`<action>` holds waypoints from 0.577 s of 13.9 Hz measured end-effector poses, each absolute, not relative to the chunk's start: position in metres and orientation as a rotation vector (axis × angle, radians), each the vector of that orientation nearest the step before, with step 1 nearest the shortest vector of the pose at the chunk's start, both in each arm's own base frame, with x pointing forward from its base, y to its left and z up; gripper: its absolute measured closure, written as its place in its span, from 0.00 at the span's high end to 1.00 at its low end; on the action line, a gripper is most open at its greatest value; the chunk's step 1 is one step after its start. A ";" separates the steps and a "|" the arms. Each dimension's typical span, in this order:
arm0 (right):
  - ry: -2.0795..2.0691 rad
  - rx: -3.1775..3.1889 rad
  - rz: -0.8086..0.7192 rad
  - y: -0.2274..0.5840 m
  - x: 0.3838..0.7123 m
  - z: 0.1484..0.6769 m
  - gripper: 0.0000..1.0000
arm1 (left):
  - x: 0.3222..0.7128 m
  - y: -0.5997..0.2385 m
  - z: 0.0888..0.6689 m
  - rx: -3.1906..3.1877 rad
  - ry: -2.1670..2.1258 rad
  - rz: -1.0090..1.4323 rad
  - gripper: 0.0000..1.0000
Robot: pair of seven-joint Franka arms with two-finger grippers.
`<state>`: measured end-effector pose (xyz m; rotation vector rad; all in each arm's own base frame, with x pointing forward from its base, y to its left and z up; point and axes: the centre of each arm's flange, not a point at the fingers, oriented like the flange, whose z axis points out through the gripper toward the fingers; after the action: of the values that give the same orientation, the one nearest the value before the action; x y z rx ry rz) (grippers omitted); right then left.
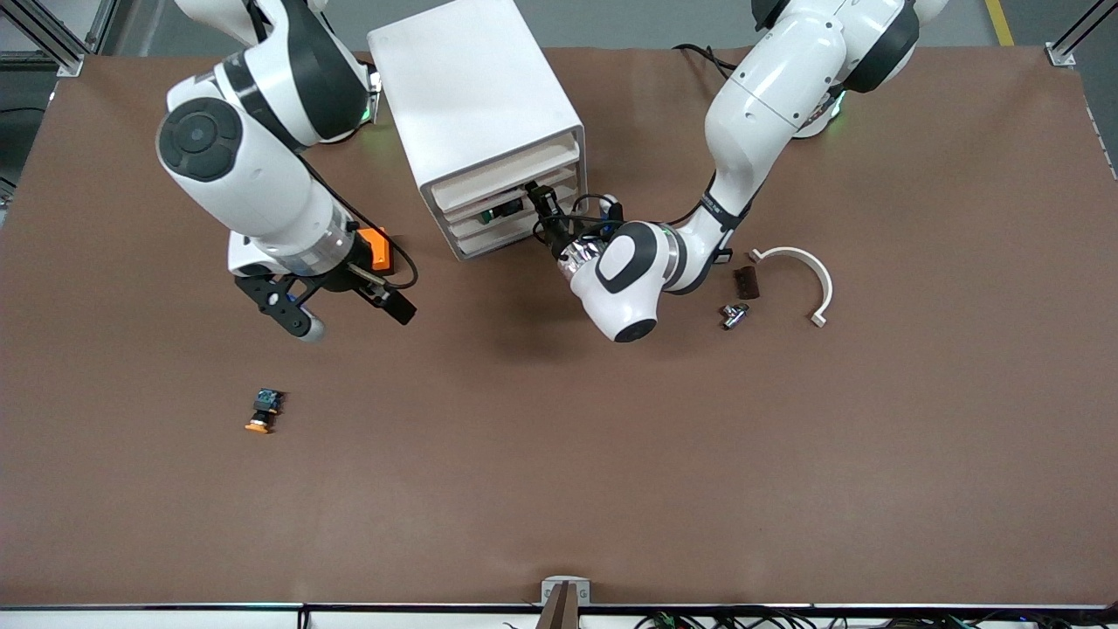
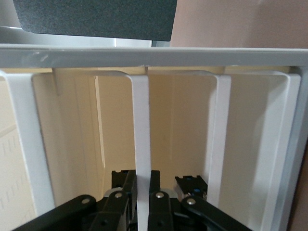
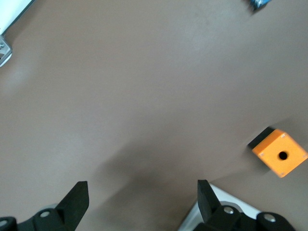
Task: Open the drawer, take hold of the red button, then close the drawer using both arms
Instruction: 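Pull the drawer open with the left gripper while the right gripper approaches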
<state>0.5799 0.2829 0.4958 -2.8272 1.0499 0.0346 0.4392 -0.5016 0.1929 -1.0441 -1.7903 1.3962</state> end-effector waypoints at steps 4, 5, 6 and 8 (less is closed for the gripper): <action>1.155 -2.752 0.058 0.314 0.579 0.474 1.00 | 0.501 -0.453 0.205 -1.025 -1.879 1.460 0.14; 1.175 -2.744 0.072 0.318 0.579 0.467 1.00 | 0.521 -0.434 0.208 -1.033 -1.913 1.487 0.14; 1.190 -2.740 0.084 0.325 0.577 0.461 1.00 | 0.539 -0.417 0.211 -1.042 -1.943 1.518 0.14; 1.241 -2.728 0.063 0.343 0.573 0.450 1.00 | 0.562 -0.392 0.214 -1.064 -1.985 1.568 0.14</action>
<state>0.5730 0.3435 0.4497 -2.7278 1.2413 0.0634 0.5615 -0.3920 0.2139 -1.0644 -1.9848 1.5675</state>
